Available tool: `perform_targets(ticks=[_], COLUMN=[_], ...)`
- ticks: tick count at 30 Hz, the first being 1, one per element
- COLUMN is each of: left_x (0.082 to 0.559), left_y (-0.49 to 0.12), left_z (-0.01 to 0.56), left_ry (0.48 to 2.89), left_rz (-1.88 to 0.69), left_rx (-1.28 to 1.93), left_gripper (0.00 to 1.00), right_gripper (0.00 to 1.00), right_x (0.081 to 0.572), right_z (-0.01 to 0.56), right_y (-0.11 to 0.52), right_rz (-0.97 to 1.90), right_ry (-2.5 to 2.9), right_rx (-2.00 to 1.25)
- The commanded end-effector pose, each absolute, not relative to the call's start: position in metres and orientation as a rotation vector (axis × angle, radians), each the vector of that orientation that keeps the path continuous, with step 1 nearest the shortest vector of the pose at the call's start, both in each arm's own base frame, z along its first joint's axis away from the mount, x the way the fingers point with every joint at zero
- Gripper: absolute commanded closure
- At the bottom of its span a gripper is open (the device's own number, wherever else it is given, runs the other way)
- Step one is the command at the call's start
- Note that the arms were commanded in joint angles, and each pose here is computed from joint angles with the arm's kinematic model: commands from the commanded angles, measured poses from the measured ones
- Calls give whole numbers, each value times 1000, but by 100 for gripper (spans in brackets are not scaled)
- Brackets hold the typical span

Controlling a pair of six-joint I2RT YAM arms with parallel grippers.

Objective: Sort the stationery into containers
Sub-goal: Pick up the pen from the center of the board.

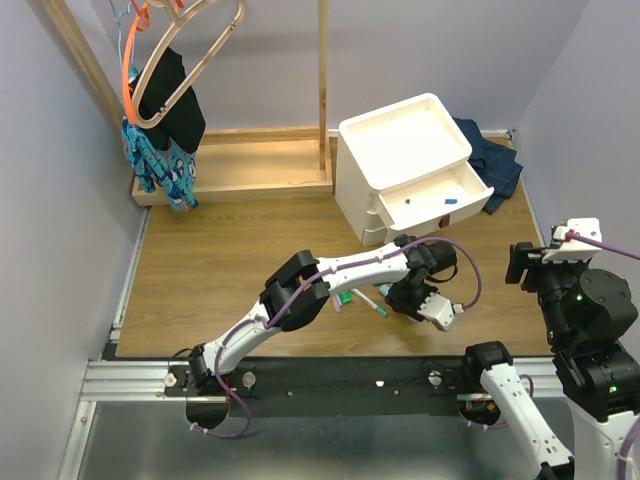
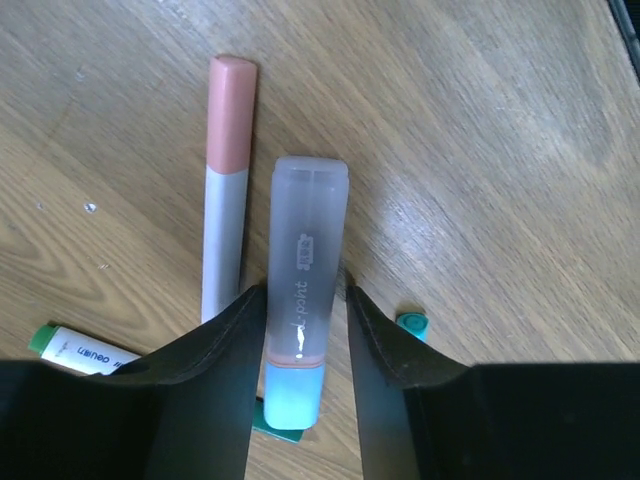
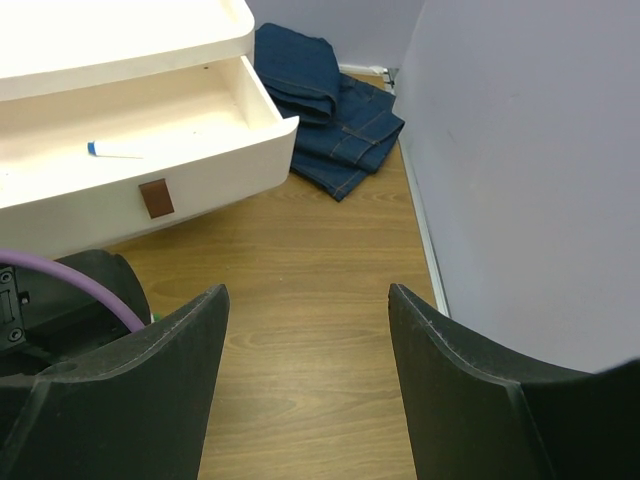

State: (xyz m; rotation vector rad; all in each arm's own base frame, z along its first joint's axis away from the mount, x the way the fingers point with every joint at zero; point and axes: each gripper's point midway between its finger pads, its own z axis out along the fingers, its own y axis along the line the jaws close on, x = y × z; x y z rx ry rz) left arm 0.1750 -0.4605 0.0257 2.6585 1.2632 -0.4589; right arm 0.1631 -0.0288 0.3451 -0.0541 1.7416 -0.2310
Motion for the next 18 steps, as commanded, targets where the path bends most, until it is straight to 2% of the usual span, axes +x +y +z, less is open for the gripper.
perform_targets(ticks=[1,6,11,18], left_x=[159,145,131,97], left_y=[-454,-457,-480,-511], left_z=[18,32,85,195], left_ry=[1272,1291,1283,1207], left_rz=[-537,-585,-644,-763], left_rx=[2716,2690,2541,2315], left_gripper=[57,68,69,69], right_gripper=[27,27,27,27], right_x=[160,157,155,149], right_z=[342,354,364,362], right_y=[-29,-32,-38,-46], right_rz=[-226,-232,-261,-312], right_ry=[1739,1708,1673,1650], right_rx=[-48,-33,-7,-1])
